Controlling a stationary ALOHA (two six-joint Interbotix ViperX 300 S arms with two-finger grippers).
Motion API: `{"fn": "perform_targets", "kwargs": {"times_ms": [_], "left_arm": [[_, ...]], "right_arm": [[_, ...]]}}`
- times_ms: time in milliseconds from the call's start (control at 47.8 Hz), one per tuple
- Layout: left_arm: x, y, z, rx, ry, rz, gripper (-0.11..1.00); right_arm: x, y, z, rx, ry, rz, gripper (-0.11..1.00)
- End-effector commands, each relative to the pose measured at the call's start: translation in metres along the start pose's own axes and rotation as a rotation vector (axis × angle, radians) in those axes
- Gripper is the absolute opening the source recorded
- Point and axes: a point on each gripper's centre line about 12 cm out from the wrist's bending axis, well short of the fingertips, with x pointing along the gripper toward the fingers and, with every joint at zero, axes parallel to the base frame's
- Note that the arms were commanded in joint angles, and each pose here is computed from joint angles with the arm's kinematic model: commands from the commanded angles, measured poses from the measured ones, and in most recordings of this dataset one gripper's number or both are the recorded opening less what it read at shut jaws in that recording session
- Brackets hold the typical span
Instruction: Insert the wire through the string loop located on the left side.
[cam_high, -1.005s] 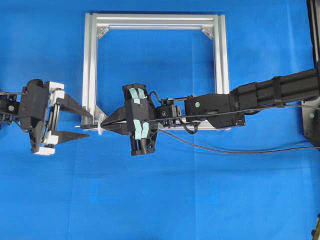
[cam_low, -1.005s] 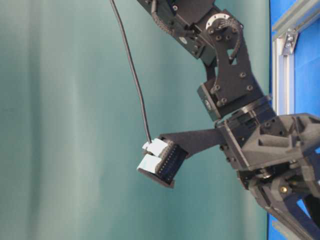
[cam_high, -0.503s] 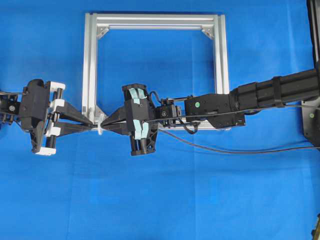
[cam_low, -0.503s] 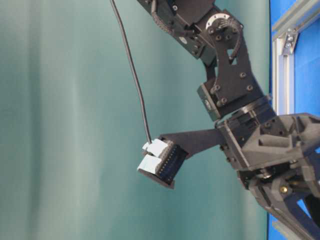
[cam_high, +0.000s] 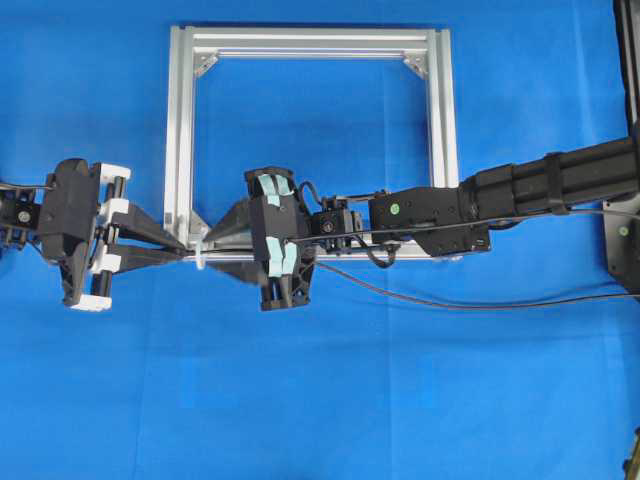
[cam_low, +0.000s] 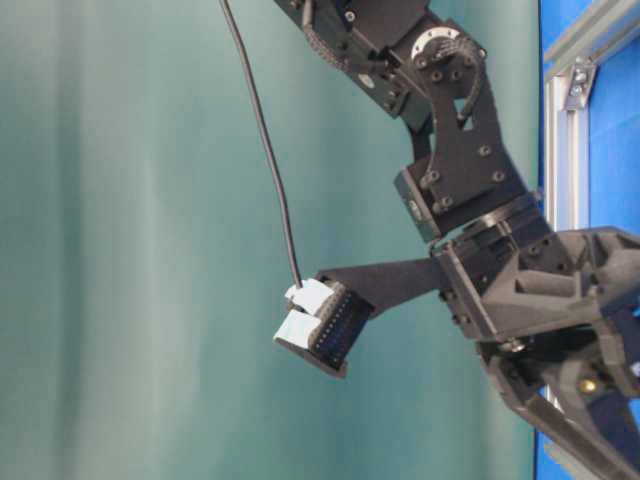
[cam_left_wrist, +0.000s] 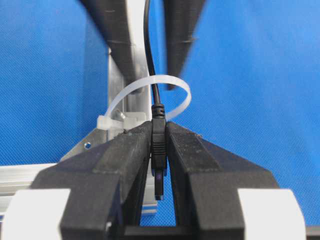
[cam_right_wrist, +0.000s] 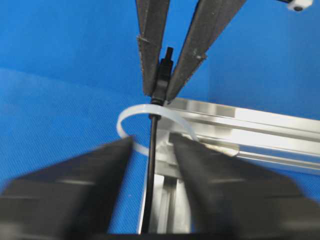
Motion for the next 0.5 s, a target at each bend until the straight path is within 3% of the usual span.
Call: {"fn": "perform_targets", "kwargs": {"times_ms": [0, 84, 147, 482], "left_arm": [[0.000, -0.001, 0.006, 0.002, -0.021, -0.005, 0.08], [0.000, -0.001, 0.006, 0.002, -0.020, -0.005, 0.08], [0.000, -0.001, 0.006, 0.002, -0.021, -0.005, 0.08], [-0.020, -0.011, 0.003, 0.012, 0.028, -0.048, 0.08]], "right_arm": [[-0.003, 0.000, 0.018, 0.010, -0.045, -0.002, 0.61], [-0.003, 0.000, 0.019, 0.011, -0.046, -0.002, 0.84], [-0.004, 0.000, 0.019, 0.013, -0.048, -0.003, 0.95], [-0.004, 0.001, 0.020, 0.012, -0.048, -0.002, 0.95]]}}
